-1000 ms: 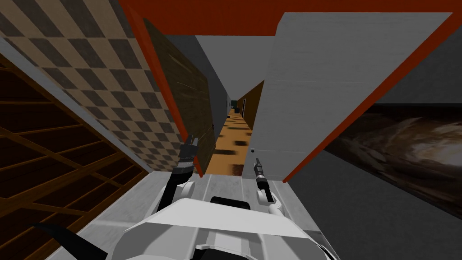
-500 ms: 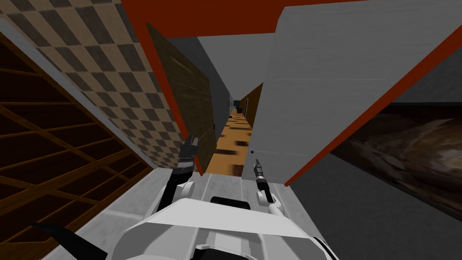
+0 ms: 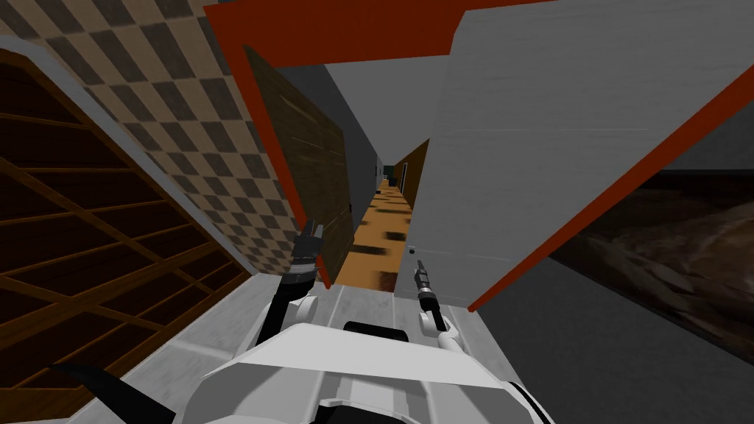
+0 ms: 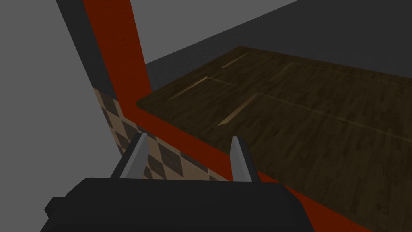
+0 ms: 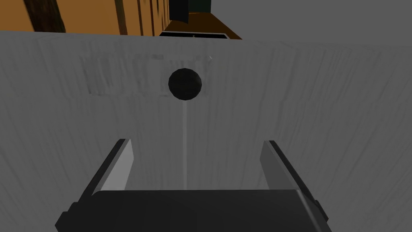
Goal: Push the door open
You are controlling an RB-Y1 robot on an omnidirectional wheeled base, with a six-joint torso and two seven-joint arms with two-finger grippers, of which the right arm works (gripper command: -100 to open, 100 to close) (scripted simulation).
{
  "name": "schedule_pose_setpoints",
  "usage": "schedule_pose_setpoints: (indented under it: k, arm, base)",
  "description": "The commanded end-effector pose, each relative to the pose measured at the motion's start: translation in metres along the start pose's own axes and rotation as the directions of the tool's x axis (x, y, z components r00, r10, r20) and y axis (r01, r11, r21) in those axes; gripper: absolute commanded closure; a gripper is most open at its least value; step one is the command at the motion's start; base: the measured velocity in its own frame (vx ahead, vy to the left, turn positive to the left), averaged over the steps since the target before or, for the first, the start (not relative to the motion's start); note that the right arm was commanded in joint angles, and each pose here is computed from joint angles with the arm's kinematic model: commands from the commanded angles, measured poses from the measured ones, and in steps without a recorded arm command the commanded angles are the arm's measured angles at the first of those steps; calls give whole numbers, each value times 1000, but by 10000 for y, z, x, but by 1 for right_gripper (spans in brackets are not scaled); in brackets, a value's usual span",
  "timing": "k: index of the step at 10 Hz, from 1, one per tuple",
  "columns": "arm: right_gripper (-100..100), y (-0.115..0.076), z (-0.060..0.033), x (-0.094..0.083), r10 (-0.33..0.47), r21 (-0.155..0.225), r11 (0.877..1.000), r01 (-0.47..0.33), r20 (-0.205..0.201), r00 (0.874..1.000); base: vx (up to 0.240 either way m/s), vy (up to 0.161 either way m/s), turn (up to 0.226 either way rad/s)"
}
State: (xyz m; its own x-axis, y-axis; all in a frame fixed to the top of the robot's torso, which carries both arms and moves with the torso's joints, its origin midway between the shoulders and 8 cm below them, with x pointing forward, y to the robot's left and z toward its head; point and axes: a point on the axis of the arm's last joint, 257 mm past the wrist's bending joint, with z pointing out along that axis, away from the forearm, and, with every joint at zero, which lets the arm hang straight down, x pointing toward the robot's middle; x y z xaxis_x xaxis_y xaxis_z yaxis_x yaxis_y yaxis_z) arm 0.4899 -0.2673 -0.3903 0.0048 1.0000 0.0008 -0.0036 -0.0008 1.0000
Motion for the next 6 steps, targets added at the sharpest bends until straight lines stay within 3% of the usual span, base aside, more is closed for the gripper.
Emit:
schedule_pose_setpoints:
  k: [1,6]
  arm:
    - [-100,-1,-2,-10,0,-1,1000,0,4,1000]
    - [-100,-9,-14,-48,1,-1,1000,-1,16,1000]
  base:
    - [170,-4,30]
    - [191,-3,25]
